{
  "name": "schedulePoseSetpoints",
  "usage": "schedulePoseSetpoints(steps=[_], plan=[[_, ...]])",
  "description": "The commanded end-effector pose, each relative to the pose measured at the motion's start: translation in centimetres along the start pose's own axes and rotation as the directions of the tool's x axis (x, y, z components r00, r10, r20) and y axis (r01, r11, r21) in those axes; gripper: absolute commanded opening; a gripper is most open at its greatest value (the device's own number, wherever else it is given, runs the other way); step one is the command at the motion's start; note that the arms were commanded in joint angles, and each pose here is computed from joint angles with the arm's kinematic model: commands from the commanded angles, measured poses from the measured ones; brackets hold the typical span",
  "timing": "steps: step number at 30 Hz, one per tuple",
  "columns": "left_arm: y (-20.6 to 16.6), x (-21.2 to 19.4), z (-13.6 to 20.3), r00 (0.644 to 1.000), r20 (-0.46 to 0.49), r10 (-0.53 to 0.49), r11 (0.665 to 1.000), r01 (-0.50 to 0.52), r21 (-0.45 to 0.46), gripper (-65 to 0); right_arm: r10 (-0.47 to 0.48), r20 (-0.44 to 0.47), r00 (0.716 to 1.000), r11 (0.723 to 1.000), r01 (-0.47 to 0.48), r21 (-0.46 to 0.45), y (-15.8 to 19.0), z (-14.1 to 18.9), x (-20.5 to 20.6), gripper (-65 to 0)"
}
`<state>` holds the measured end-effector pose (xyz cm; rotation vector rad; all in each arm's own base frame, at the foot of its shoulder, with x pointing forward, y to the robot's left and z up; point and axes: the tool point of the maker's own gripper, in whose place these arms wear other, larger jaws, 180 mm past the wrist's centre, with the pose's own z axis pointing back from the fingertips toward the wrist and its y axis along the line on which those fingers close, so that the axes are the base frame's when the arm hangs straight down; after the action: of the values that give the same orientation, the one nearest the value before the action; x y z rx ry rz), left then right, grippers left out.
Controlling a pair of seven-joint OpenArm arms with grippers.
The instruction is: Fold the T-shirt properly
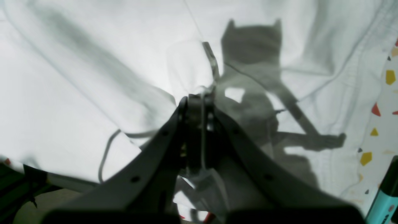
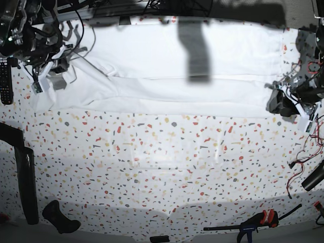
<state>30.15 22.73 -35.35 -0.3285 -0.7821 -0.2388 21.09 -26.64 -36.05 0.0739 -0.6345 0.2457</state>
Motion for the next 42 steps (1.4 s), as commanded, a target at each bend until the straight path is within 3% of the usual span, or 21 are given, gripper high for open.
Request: schedulePoseSetpoints(steps=[1, 24, 33, 40, 42], plan=[[0.3, 1.7, 0.5, 0.999, 0.046, -0.023, 1.0, 0.023, 0.003, -39.6, 0.019, 0.03, 0.999, 1.0, -0.019, -0.007, -0.4, 0.4, 1.0, -65.0], [0.7, 1.1, 0.5, 0.999, 0.014, -0.037, 0.999, 0.037, 0.02, -39.6, 0.019, 0.019, 1.0, 1.0, -0.019, -0.007, -0.4, 0.4, 0.8, -65.0], [1.6, -0.3, 0.1, 1.0, -0.014, 0.005, 1.0, -0.004, 0.03, -39.6, 0.019, 0.018, 1.0, 1.0, -0.019, -0.007, -0.4, 0.4, 0.8, -65.0], [-0.4, 0.2, -0.4, 0.999, 0.029, 0.045, 0.998, -0.044, -0.053, -39.7, 0.019, 0.019, 1.0, 1.0, -0.019, -0.007, -0.4, 0.4, 0.8, -65.0], [-0.7, -0.5, -1.0, 0.999, 0.015, 0.038, 0.999, -0.037, -0.039, -39.7, 0.019, 0.019, 1.0, 1.0, -0.019, -0.007, -0.4, 0.4, 0.8, -65.0]])
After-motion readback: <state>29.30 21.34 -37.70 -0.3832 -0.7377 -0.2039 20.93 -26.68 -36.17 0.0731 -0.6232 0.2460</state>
